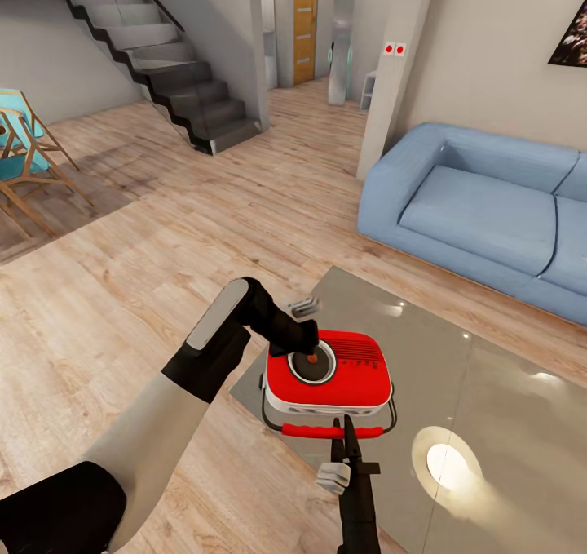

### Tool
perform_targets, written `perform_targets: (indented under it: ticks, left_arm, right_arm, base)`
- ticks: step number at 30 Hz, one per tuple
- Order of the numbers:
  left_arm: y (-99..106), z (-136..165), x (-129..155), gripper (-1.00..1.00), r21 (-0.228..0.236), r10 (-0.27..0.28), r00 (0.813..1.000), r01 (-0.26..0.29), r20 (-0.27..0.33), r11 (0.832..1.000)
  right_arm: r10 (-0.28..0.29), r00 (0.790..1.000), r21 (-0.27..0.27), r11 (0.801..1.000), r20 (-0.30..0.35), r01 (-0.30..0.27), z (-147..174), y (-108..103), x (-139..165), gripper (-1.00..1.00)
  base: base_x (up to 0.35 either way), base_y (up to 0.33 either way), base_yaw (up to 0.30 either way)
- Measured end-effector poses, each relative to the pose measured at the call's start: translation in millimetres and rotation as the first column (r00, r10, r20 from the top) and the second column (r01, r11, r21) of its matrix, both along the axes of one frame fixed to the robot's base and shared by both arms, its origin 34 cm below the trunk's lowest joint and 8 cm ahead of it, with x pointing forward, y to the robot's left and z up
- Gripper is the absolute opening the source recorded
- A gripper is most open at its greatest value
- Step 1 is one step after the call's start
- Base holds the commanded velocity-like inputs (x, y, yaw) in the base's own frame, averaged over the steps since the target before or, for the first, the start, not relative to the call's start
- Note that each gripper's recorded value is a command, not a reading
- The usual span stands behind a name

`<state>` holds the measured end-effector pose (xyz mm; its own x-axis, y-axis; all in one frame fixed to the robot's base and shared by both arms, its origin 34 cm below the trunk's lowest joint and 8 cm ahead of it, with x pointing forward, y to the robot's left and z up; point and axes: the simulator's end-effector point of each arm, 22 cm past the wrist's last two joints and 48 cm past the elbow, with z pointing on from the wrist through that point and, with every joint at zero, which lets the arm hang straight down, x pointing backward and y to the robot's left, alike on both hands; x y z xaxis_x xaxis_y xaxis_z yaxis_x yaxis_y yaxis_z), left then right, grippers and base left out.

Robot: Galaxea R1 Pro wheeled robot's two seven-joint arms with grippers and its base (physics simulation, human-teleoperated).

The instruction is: Turn on the radio receiver that's on the table in the living room.

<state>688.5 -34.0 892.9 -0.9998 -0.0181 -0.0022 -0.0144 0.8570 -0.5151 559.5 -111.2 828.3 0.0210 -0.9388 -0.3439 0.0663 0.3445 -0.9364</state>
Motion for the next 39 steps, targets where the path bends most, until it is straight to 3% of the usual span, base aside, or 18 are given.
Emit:
perform_targets:
  ticks: [8,20,23,26,28,32,39]
  left_arm:
    - [2.6,-12.8,-5.4,-1.00,0.012,0.014,0.999,-0.014,-0.046,1.000]
    - [-0.9,-13.2,-7.6,-1.00,0.009,0.006,0.999,-0.006,-0.051,1.000]
    - [-9.8,0.6,-4.9,-1.00,-0.032,-0.007,1.000,0.007,-0.021,0.999]
    - [-32.4,46.8,5.1,-1.00,-0.155,-0.018,0.997,0.031,0.080,0.987]
    - [-46.6,85.6,9.5,-1.00,-0.244,-0.021,0.987,0.060,0.162,0.968]
    - [-54.9,115.7,10.8,-1.00,-0.303,-0.021,0.974,0.091,0.227,0.949]
    - [-58.2,132.4,10.4,-1.00,-0.328,-0.021,0.964,0.111,0.264,0.938]
  right_arm:
    - [-0.003,1.000,0.001,1.000,-0.009,0.003,-2.2,-0.7,-0.5,-1.00]
    - [-0.005,1.000,-0.004,1.000,-0.007,0.005,-2.4,-2.3,-0.5,-1.00]
    - [-0.002,1.000,-0.001,1.000,-0.001,0.002,-0.1,-0.2,0.0,-1.00]
    - [-0.002,1.000,0.000,1.000,-0.003,0.002,-0.5,0.0,-0.1,-1.00]
    - [-0.001,1.000,0.000,1.000,-0.005,0.001,-0.9,0.1,0.1,-1.00]
    - [-0.001,1.000,0.000,1.000,-0.007,0.001,-1.3,0.4,0.0,-1.00]
    - [-0.012,1.000,-0.016,1.000,-0.013,0.011,-2.9,-3.0,1.7,-1.00]
  base:
    - [0.000,0.000,0.000]
    - [0.000,0.000,0.000]
    - [0.000,0.000,0.000]
    - [0.000,0.000,0.000]
    - [0.000,0.000,0.000]
    - [0.000,0.000,0.000]
    - [0.000,0.000,0.000]
